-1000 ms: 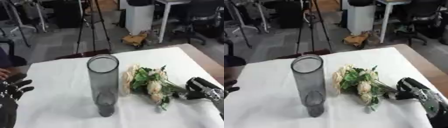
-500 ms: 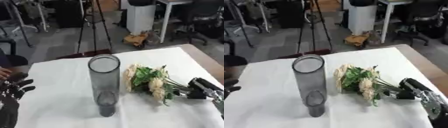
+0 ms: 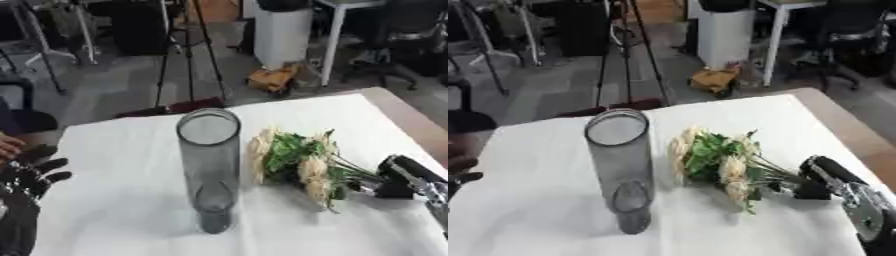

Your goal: Arrange flowers into the vase.

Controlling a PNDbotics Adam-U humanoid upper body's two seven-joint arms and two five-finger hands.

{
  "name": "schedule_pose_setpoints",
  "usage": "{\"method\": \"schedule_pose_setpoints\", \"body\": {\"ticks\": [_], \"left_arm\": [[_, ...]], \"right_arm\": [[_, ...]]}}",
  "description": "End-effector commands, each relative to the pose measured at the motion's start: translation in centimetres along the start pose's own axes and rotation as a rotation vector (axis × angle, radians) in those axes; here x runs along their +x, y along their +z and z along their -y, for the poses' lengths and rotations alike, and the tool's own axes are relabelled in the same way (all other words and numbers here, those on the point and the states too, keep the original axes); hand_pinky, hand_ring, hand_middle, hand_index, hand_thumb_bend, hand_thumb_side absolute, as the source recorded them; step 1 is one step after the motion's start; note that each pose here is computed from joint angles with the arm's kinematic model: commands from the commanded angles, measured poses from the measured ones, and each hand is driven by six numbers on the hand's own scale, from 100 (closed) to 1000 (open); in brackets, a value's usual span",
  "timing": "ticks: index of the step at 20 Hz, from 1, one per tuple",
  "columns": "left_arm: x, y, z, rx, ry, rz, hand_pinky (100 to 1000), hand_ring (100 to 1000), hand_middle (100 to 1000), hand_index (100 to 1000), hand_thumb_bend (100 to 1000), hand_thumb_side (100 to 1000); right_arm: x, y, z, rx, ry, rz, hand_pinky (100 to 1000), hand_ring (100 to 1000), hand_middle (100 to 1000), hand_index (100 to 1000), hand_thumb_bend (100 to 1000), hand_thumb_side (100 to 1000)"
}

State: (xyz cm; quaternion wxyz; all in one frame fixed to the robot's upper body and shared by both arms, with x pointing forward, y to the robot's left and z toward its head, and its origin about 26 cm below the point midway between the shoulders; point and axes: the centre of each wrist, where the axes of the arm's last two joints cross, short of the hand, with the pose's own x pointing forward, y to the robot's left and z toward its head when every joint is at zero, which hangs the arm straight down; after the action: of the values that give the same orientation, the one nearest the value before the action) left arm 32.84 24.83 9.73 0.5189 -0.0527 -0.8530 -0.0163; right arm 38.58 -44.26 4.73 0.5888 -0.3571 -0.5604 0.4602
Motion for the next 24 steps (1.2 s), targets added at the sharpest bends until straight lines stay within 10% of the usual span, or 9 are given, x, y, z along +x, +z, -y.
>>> {"method": "schedule_pose_setpoints", "body": {"ticks": [1,11,12,15,24], "left_arm": [[0.7,-0.5,-0.2,-0.001,-0.005,0.026,689,727,741,798,1000,855],[0.7,-0.5,-0.2,0.000,-0.005,0.027,689,727,741,798,1000,857],[0.8,-0.5,-0.2,0.000,-0.005,0.027,689,727,741,798,1000,856],[0.8,-0.5,-0.2,0.000,-0.005,0.029,689,727,741,798,1000,856],[0.8,-0.5,-0.2,0.000,-0.005,0.028,689,727,740,797,1000,856]], "right_arm": [[0.6,-0.3,-0.2,-0.015,-0.037,0.021,100,100,100,194,756,640],[1.1,-0.5,0.2,-0.026,-0.088,0.040,100,100,100,157,819,606],[1.3,-0.5,0.3,-0.030,-0.102,0.054,100,100,100,149,879,407],[1.8,-0.6,0.7,-0.025,-0.147,0.094,100,100,100,144,936,344],[3.6,-0.6,3.3,-0.056,-0.242,0.184,100,100,100,125,895,423]]}}
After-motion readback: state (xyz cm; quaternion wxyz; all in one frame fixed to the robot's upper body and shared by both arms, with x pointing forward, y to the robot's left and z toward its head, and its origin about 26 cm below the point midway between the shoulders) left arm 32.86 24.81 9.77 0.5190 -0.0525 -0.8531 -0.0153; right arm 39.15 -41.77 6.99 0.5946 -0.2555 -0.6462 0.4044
